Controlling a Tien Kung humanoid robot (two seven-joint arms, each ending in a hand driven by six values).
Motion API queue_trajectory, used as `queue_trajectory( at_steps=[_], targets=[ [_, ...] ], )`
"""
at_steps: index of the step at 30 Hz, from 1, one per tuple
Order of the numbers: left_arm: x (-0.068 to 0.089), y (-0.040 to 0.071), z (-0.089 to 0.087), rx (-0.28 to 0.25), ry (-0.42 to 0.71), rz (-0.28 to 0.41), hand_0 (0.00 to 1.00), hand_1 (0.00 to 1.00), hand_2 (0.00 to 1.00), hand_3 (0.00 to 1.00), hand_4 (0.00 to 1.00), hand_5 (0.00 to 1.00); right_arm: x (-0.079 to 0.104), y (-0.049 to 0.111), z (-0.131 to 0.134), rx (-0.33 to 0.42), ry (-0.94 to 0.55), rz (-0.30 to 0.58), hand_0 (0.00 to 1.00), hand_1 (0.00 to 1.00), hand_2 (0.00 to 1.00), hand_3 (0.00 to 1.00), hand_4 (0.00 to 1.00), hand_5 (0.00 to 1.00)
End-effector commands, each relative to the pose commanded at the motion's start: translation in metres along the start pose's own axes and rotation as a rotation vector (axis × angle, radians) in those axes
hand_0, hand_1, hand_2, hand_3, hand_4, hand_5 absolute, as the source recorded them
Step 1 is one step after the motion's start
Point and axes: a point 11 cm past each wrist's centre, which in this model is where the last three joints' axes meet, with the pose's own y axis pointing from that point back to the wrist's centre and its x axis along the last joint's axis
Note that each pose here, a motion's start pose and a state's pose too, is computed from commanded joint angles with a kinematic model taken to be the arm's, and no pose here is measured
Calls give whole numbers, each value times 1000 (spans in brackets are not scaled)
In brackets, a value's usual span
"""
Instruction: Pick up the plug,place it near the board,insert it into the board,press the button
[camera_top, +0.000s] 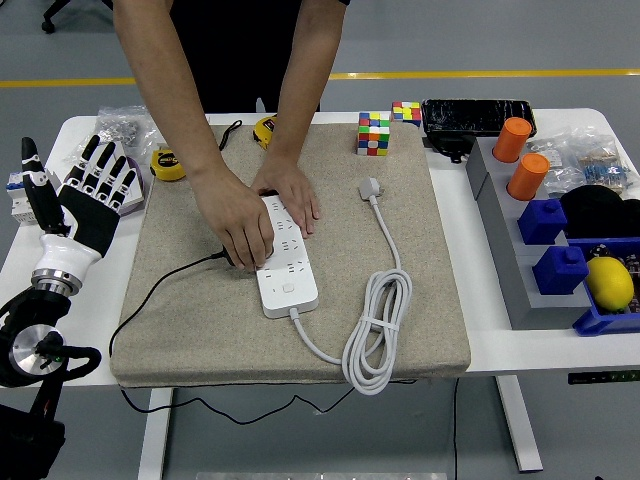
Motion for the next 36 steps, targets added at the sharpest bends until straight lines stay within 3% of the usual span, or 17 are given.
queue_trajectory(
  at_steps=[12,16,24,36],
  targets=[
    [5,1,1,8,-37,14,998,998,943,925,998,998,0,0,-1,2,-6,0,953,894,846,869,998,948],
    [6,2,1,21,-109,22,998,994,928,919,998,998,-1,0,-1,3,-8,-1,953,893,846,869,998,949],
    [1,2,1,97,-450,15,998,989,914,910,998,998,0,0,-1,2,-10,0,954,894,846,869,998,949],
    [-19,-3,6,150,-978,-41,986,981,908,899,998,998,1,0,-2,3,-12,3,953,893,846,869,998,950]
  ],
)
